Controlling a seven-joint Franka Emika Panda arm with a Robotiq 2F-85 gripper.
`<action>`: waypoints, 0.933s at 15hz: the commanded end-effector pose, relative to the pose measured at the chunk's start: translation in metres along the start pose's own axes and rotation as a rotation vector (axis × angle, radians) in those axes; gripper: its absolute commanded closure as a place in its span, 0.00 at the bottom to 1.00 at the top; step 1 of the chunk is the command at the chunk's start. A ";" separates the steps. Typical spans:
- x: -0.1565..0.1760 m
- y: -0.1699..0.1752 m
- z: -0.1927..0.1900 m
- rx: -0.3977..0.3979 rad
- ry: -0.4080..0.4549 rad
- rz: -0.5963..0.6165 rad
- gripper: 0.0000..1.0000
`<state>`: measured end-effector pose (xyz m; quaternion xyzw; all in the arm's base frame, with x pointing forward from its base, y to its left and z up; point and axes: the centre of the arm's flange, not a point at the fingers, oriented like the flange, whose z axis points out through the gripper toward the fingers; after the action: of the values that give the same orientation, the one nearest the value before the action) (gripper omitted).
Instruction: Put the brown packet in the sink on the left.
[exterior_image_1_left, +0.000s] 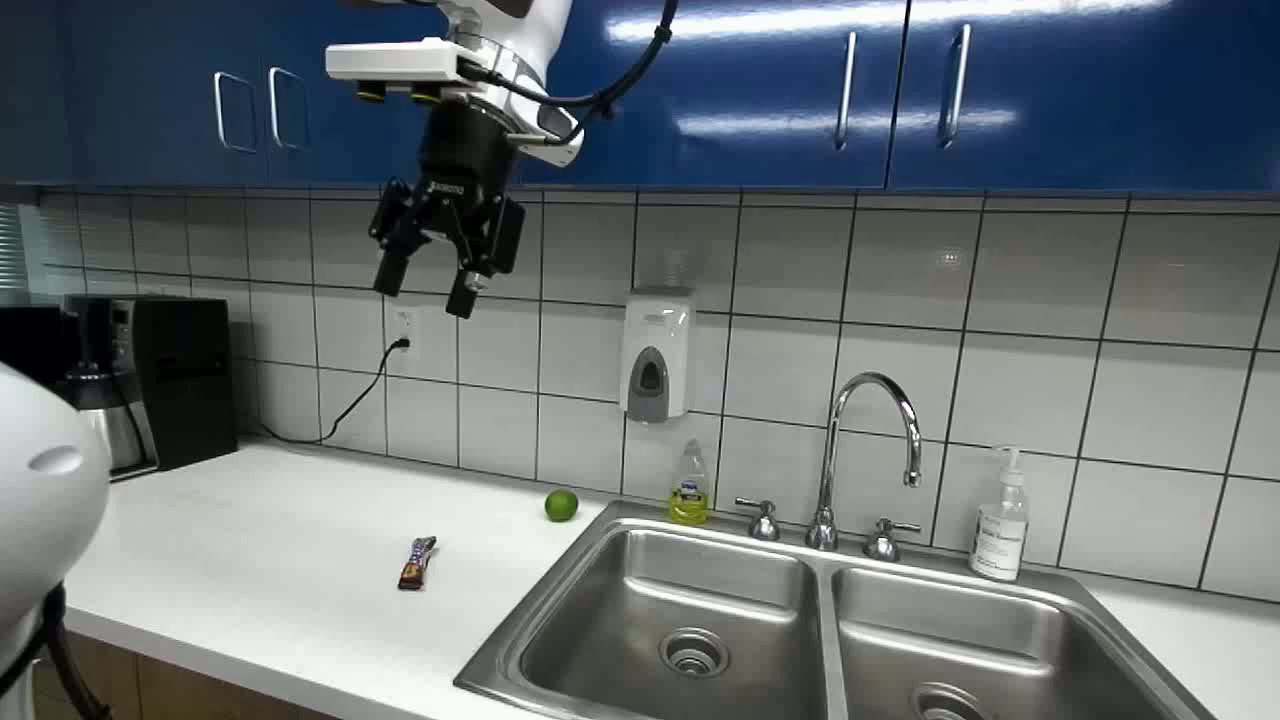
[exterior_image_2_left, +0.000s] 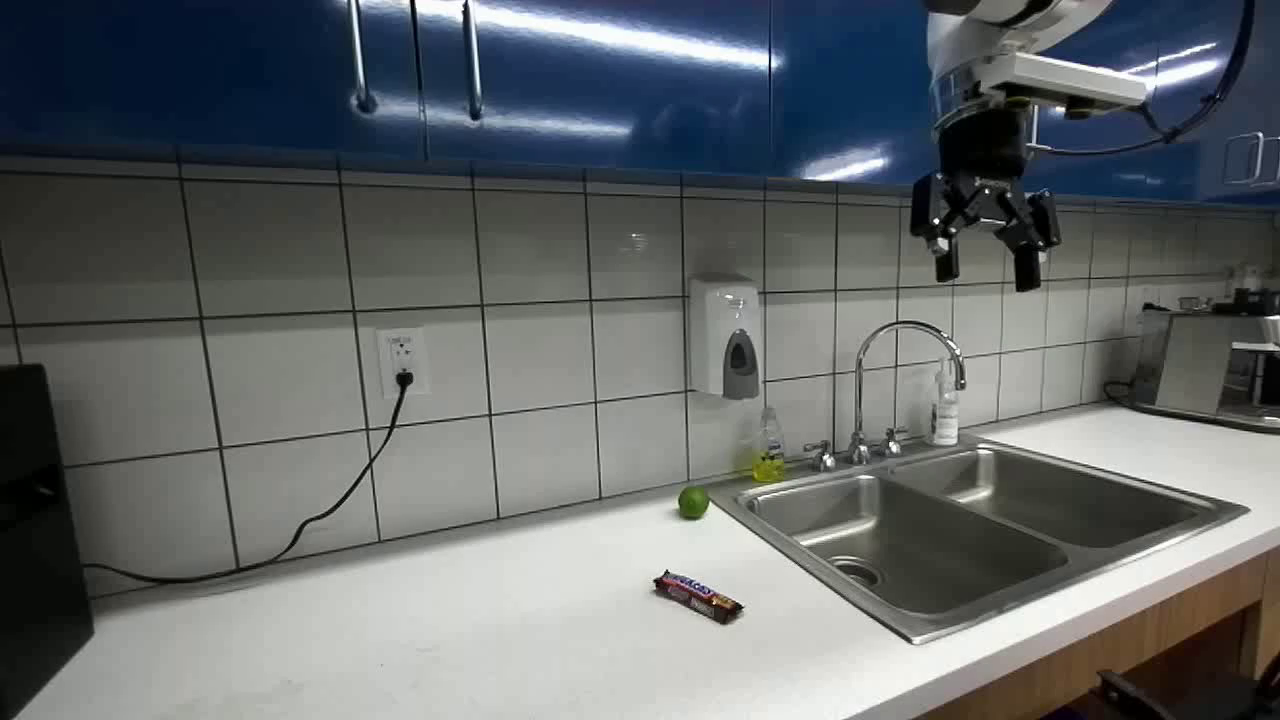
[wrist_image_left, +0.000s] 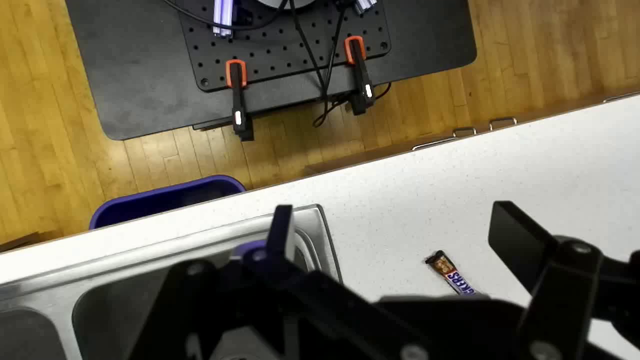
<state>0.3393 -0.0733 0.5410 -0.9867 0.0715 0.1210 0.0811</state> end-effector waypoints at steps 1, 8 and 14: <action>0.000 0.000 0.000 0.000 0.000 0.000 0.00; 0.007 -0.030 0.013 0.020 0.045 -0.096 0.00; 0.007 -0.078 0.041 0.028 0.182 -0.210 0.00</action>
<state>0.3585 -0.0130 0.5211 -0.9932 0.0077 0.0605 0.0988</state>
